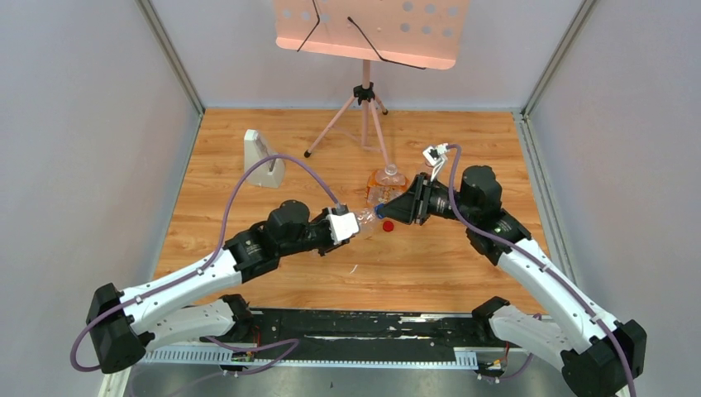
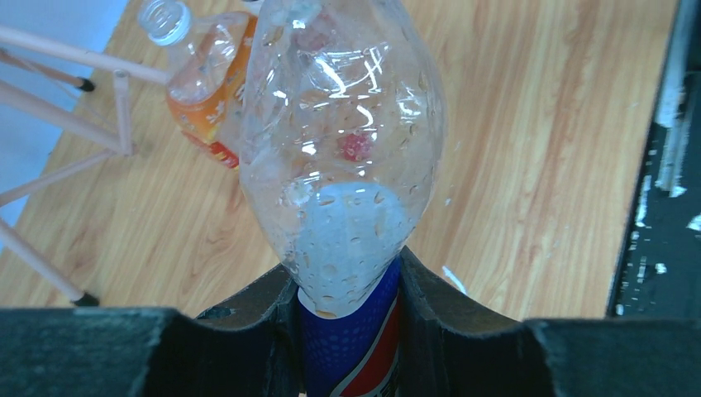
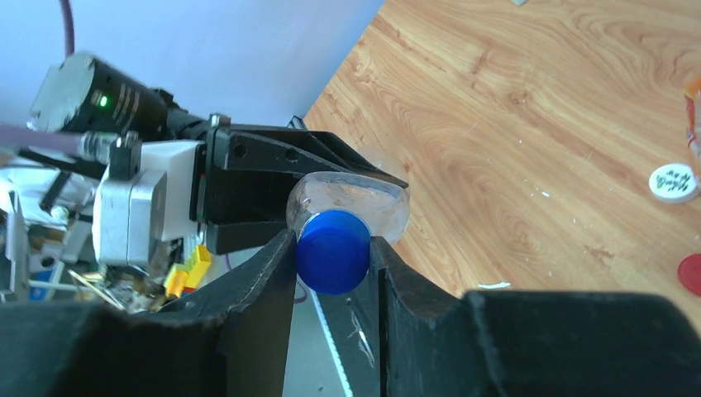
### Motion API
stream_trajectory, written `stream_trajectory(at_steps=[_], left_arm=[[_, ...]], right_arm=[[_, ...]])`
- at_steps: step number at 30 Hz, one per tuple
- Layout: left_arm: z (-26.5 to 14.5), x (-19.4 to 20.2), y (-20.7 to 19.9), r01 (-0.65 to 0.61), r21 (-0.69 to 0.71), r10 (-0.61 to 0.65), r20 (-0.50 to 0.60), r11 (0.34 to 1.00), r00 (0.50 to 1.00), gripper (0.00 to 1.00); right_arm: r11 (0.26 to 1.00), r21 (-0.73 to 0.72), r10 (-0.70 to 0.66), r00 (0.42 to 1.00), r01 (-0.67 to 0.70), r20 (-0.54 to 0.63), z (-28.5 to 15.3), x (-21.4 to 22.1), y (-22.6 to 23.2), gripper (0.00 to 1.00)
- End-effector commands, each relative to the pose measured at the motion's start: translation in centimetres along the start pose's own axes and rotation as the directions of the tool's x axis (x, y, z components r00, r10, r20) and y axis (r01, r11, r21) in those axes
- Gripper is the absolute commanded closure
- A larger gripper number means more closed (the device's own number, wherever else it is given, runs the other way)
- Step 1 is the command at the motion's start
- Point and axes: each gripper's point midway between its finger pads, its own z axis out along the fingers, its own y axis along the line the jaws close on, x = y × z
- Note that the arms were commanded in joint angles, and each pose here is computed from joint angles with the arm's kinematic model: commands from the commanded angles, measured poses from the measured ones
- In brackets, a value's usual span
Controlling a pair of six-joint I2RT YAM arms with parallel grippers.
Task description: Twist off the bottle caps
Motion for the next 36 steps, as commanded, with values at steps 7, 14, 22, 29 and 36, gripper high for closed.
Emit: stream_trajectory(at_steps=[7, 14, 22, 29, 36], left_arm=[[-2.5, -5.0, -3.1, 0.134, 0.370, -0.207, 0.167, 0.919, 0.964, 1.00], [-2.8, -5.1, -4.8, 0.156, 0.488, -0.241, 0.116, 0.859, 0.964, 1.00], [-1.4, -2.1, -1.1, 0.167, 0.232, -0.190, 0.079, 0.958, 0.979, 1.00], [-0.5, -0.3, 0.4, 0.146, 0.094, -0.149, 0.029, 0.985, 0.988, 1.00], [-0.7, -1.1, 1.6, 0.002, -0.052, 0.000, 0.044, 0.999, 0.999, 1.00]], right_arm=[[0.886, -0.174, -0.422, 0.903, 0.429, 0.075, -1.6, -0.7, 3.6, 1.00], [0.886, -0.179, -0.419, 0.904, 0.428, 0.085, -1.9, -0.9, 4.1, 0.96], [0.967, -0.025, -0.245, 0.955, 0.253, 0.164, -2.8, -2.6, 3.3, 0.33], [0.996, 0.044, -0.086, 0.984, 0.080, 0.158, -2.6, -3.0, 2.3, 0.29], [0.996, 0.065, 0.046, 0.992, -0.054, 0.120, -1.2, -2.5, 0.8, 0.37]])
